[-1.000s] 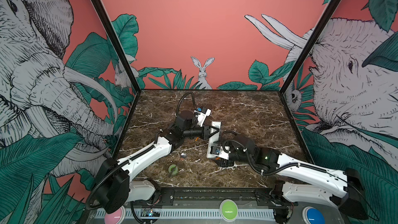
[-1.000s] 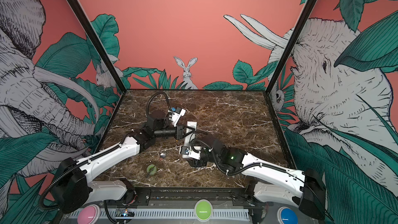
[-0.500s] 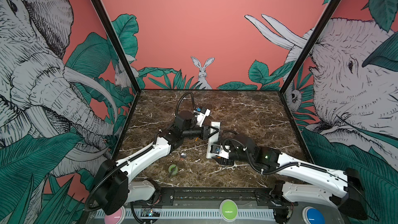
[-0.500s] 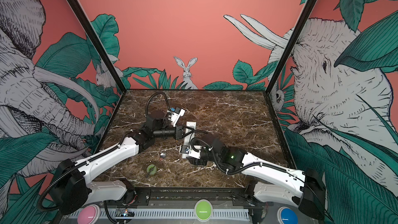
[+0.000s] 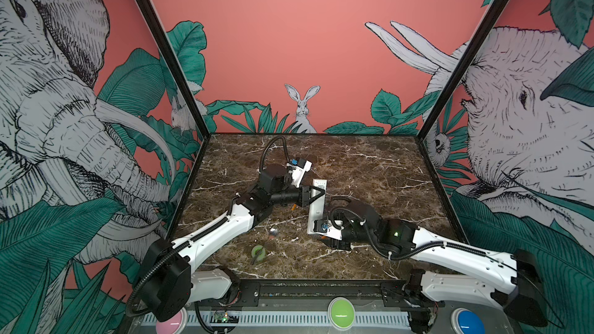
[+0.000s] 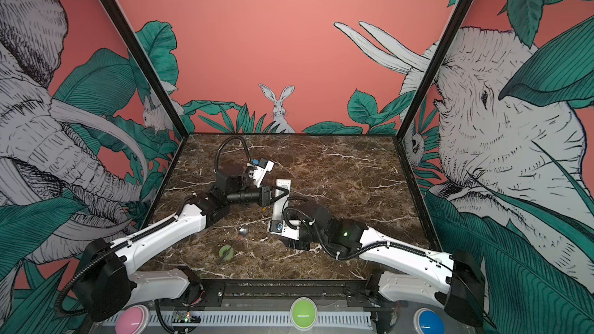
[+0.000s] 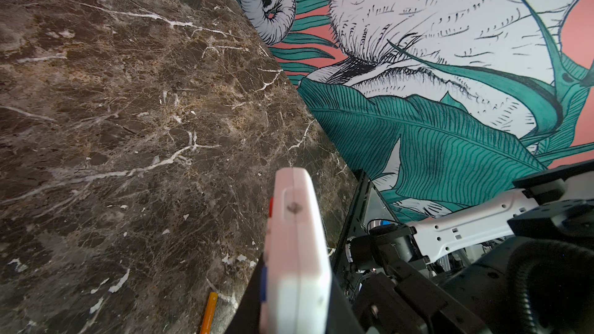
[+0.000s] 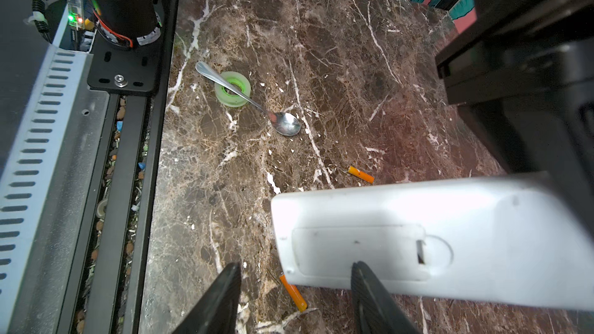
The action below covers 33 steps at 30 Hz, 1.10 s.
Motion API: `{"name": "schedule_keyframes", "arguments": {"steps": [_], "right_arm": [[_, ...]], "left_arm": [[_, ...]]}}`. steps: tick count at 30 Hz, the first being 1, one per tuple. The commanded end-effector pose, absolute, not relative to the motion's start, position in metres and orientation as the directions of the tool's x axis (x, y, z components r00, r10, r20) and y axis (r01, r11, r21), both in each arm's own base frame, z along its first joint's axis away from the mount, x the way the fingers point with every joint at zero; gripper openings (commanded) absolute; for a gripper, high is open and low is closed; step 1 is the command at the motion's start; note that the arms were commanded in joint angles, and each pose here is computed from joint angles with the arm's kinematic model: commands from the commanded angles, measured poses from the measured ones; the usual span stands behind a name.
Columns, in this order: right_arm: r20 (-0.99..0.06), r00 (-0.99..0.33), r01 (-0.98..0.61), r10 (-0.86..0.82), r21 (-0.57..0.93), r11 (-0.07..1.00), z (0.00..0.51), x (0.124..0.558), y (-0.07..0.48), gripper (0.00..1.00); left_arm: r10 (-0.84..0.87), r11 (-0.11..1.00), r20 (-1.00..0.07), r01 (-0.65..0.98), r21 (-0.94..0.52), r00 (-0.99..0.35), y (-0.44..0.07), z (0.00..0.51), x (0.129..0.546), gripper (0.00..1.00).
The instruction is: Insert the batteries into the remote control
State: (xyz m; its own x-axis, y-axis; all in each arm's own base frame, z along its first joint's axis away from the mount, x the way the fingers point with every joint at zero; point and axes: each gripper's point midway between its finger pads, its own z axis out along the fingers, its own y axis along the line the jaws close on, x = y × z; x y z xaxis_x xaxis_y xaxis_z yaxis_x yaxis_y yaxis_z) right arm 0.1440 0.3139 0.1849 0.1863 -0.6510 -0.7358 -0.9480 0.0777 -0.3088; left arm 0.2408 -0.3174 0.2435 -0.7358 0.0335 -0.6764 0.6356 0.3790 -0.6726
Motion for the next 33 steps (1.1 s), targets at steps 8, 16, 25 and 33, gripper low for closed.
{"name": "schedule_keyframes", "arguments": {"steps": [8,16,25,33], "right_arm": [[-0.8,0.252,-0.913,-0.545,-0.383,0.14,0.226,0.147,0.315,0.69],[-0.78,0.253,-0.899,-0.572,-0.408,0.158,0.222,0.158,0.32,0.75],[-0.783,0.252,-0.896,-0.568,-0.411,0.169,0.219,0.16,0.323,0.77],[-0.769,0.234,-0.91,-0.595,-0.389,0.145,0.206,0.16,0.326,0.77]], "left_arm": [[-0.002,0.33,-0.704,0.664,-0.671,-0.71,-0.319,0.265,0.242,0.0],[0.0,0.317,-0.701,0.665,-0.676,-0.713,-0.319,0.266,0.238,0.0],[0.003,0.289,-0.696,0.668,-0.686,-0.718,-0.321,0.266,0.235,0.0],[-0.009,0.282,-0.7,0.67,-0.687,-0.714,-0.32,0.27,0.234,0.0]]}}
